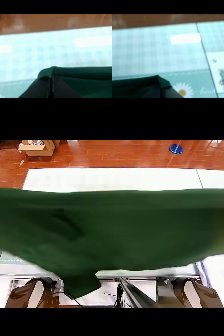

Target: Fold the shirts.

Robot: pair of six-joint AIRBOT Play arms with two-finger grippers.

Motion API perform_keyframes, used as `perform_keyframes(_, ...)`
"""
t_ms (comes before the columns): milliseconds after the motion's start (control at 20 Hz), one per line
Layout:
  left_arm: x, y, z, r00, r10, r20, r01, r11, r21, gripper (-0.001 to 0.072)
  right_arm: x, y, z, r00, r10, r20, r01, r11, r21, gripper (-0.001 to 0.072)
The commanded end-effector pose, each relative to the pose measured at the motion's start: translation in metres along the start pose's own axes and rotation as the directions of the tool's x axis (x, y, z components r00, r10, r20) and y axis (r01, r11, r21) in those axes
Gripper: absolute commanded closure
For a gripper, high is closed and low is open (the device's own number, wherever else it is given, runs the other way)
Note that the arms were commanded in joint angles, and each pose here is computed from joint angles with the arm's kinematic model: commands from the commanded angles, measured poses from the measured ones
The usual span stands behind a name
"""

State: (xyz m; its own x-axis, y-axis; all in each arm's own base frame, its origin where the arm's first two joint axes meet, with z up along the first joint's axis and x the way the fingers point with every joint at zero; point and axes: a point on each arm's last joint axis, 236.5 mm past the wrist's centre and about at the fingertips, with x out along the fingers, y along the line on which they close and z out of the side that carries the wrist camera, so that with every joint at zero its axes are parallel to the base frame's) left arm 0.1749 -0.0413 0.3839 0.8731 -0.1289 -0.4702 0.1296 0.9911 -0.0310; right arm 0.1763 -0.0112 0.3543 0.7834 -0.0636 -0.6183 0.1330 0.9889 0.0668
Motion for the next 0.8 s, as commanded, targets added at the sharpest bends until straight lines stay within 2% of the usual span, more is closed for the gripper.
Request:
perform_keyframes(0,0.072,0.013,-0.025,0.980,-0.104,-0.170,0.086,0.990,-0.108,0.0676,0.076,-0.014,-0.027,0.971,0.047,-0.233,-0.036,0.998,0.051,0.0693)
perform_keyframes(200,0.158,0.022,-0.060,0.910,-0.248,-0.333,0.164,0.952,-0.260,0.0676,0.169,-0.018,-0.045,0.902,0.159,-0.402,-0.104,0.982,0.155,0.0693)
perform_keyframes(350,0.228,0.011,-0.082,0.837,-0.335,-0.432,0.258,0.939,-0.228,0.0676,0.224,-0.017,-0.038,0.875,0.235,-0.423,-0.149,0.963,0.226,0.0693)
perform_keyframes(450,0.273,0.008,-0.097,0.802,-0.364,-0.474,0.263,0.927,-0.267,0.0676,0.255,-0.023,-0.039,0.866,0.247,-0.435,-0.144,0.956,0.256,0.0693)
perform_keyframes(600,0.329,0.014,-0.101,0.821,-0.354,-0.449,0.230,0.923,-0.307,0.0676,0.301,-0.025,-0.034,0.875,0.243,-0.420,-0.150,0.959,0.241,0.0693)
perform_keyframes(750,0.366,0.025,-0.084,0.886,-0.305,-0.350,0.201,0.931,-0.304,0.0676,0.341,-0.011,-0.023,0.902,0.226,-0.367,-0.179,0.971,0.160,0.0693)
